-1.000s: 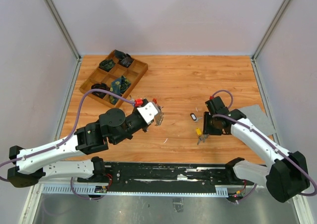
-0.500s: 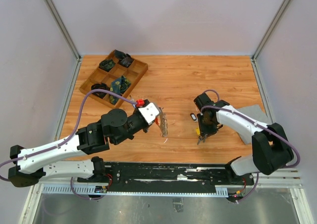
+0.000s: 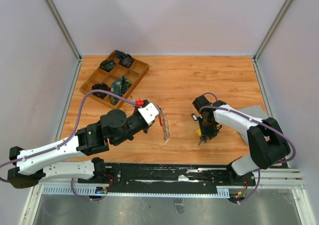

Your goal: Put the keys on the keyring

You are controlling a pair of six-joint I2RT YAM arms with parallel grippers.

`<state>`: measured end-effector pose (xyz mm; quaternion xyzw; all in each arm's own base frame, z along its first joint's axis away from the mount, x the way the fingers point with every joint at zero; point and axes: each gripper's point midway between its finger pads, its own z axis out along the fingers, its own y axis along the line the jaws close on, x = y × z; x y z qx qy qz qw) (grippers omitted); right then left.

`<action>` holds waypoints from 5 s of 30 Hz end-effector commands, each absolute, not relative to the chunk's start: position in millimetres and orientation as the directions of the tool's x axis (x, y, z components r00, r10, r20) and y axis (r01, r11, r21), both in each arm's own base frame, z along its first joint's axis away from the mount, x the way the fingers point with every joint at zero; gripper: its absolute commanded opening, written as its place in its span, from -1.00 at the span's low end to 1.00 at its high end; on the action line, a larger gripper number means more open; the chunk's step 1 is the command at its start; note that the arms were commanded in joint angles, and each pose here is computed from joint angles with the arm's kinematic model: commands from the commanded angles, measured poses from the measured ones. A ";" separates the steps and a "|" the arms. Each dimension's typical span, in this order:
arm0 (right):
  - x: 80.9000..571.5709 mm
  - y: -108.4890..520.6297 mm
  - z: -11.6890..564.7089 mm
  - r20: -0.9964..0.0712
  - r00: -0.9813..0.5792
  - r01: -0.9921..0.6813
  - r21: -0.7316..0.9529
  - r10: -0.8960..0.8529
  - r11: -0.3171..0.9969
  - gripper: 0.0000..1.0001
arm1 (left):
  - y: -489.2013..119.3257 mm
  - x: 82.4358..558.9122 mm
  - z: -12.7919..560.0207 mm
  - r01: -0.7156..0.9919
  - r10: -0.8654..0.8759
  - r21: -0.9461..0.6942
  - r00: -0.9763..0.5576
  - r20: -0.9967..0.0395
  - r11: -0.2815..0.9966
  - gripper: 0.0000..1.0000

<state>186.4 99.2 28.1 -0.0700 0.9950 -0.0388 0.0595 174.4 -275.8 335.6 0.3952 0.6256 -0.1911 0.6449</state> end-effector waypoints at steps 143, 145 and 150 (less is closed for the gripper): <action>103.0 247.4 416.4 -0.993 0.017 -1.000 -0.014 -0.114 -0.023 -0.99 | -323.0 125.0 432.9 0.661 0.256 0.559 0.504 -0.825 0.500 -0.99; 104.1 246.8 418.6 -0.994 0.019 -1.000 -0.018 -0.109 -0.011 -0.99 | -323.4 125.0 432.3 0.661 0.257 0.560 0.504 -0.825 0.500 -0.99; 105.7 247.2 422.4 -0.995 0.016 -1.000 -0.016 -0.098 0.001 -0.99 | -325.0 125.9 428.5 0.658 0.271 0.566 0.502 -0.821 0.496 -0.99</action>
